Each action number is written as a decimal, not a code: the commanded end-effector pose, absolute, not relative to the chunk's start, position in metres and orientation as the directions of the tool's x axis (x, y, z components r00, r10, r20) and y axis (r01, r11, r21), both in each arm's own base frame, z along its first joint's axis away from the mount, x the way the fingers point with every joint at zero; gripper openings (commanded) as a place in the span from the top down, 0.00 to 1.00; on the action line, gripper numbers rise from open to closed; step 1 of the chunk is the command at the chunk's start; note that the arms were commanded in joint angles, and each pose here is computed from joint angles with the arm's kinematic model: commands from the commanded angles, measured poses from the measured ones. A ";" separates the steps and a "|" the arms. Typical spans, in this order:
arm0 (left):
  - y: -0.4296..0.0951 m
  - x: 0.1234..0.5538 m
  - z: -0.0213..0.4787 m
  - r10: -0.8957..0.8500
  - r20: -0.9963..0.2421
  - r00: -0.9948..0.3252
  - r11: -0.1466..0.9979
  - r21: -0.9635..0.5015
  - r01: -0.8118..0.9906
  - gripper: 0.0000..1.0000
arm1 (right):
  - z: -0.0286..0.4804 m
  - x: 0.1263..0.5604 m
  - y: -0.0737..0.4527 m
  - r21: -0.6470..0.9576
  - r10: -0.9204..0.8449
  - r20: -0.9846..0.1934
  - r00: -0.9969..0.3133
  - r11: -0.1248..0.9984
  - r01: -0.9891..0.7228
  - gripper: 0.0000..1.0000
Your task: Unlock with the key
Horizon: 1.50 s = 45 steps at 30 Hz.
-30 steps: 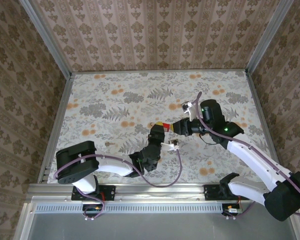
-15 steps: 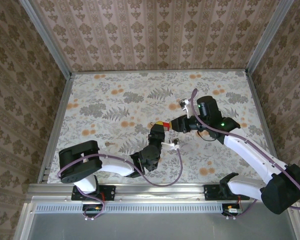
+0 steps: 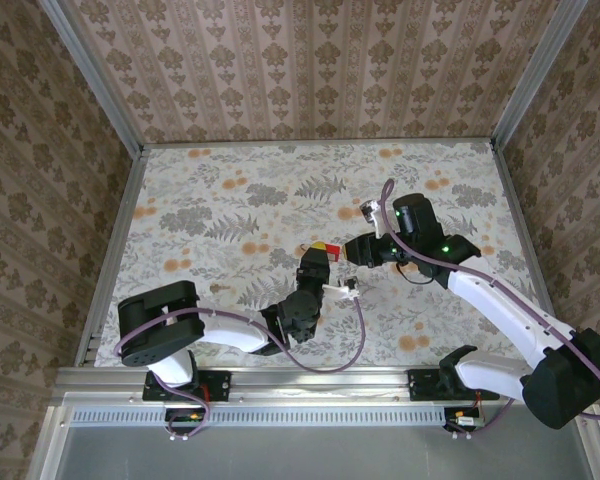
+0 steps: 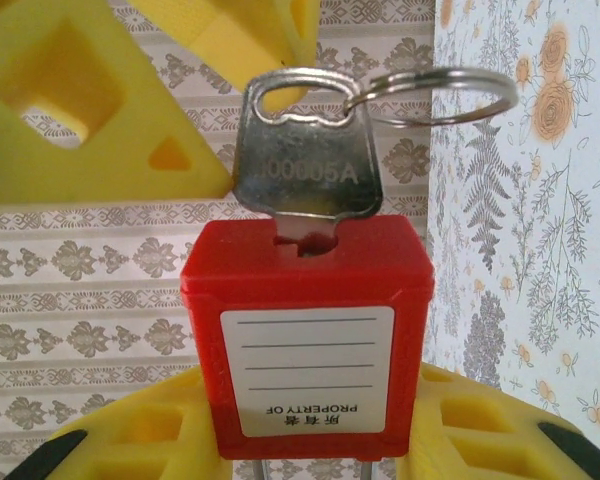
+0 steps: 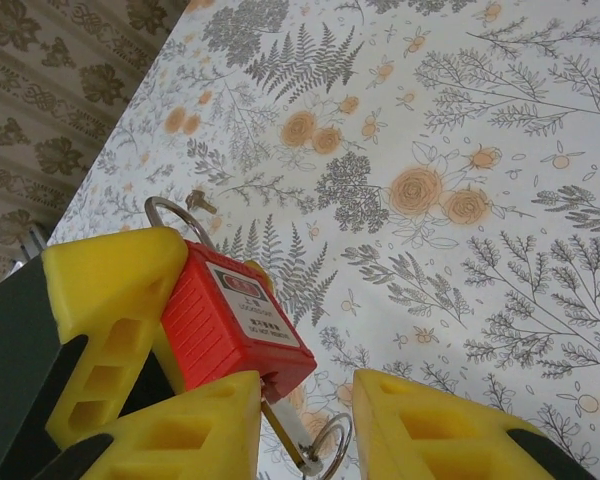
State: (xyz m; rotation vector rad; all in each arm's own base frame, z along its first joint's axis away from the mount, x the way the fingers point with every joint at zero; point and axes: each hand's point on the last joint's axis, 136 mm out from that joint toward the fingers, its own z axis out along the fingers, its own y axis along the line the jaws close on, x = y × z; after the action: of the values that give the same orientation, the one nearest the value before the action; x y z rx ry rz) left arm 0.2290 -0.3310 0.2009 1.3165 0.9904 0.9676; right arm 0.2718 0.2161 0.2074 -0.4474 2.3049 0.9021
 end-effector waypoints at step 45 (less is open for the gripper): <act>-0.341 0.230 0.230 0.939 -0.122 0.321 0.145 0.988 -0.049 0.74 | 0.219 0.280 0.210 0.941 0.283 -0.273 -0.919 0.277 -0.194 0.29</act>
State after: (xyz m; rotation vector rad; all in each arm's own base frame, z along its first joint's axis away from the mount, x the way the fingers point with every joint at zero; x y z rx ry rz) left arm 0.2297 -0.3327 0.2089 1.2816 0.9754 0.9726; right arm 0.2866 0.1964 0.1879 0.1085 2.2687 1.4510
